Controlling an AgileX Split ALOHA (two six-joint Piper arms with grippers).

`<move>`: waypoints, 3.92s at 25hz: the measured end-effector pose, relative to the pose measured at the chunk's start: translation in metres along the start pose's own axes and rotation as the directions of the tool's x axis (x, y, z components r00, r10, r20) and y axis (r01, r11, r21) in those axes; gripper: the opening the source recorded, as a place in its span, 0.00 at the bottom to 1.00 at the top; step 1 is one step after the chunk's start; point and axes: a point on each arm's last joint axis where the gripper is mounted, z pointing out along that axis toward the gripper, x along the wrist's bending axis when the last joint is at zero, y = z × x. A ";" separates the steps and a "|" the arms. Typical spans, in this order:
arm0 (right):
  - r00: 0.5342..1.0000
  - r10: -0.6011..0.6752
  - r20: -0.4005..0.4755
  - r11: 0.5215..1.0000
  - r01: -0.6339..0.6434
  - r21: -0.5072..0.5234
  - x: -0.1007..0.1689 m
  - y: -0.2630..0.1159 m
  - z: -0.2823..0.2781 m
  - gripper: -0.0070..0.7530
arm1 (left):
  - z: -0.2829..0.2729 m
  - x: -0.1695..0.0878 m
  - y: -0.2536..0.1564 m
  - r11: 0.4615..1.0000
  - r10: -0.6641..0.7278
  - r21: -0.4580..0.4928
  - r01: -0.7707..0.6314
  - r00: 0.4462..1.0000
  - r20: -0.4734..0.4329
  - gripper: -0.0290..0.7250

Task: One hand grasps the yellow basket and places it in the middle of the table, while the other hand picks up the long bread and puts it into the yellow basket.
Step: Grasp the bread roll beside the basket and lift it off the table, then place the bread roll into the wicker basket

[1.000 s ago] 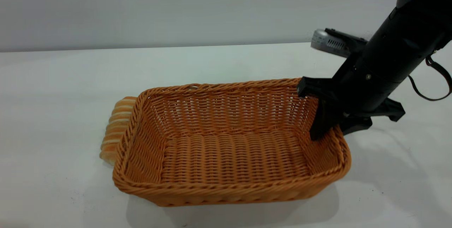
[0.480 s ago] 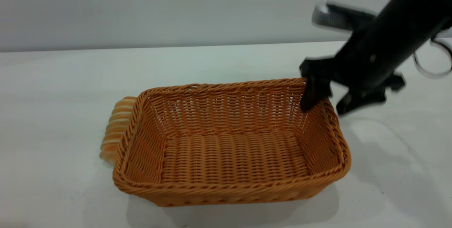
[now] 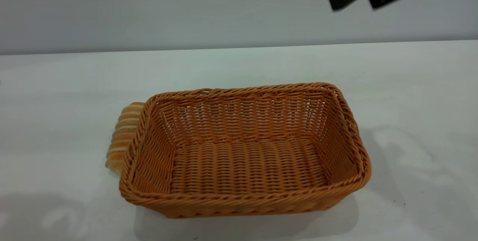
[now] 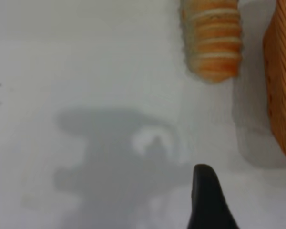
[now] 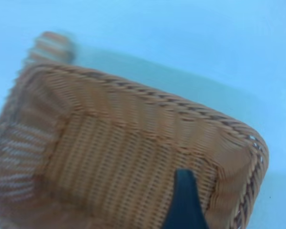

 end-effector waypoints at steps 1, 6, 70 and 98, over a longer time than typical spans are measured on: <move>1.000 -0.016 -0.011 1.000 0.016 -0.009 0.003 0.002 -0.009 0.78 | 0.008 -0.001 0.002 1.000 -0.010 0.004 0.010 1.000 0.004 0.69; 0.994 -0.096 -0.058 0.995 0.094 -0.032 0.017 0.005 -0.044 0.78 | 0.045 -0.001 0.008 0.999 -0.031 0.041 0.031 1.000 -0.002 0.69; 0.952 -0.229 -0.203 0.973 0.215 -0.089 0.059 -0.016 -0.154 0.78 | 0.142 -0.021 0.090 0.996 0.051 -0.076 -0.050 0.999 0.011 0.13; 0.944 -0.265 -0.195 0.959 0.237 -0.155 0.066 -0.021 -0.179 0.78 | 0.182 -0.161 0.009 0.905 0.423 -0.048 -0.422 0.885 0.196 0.49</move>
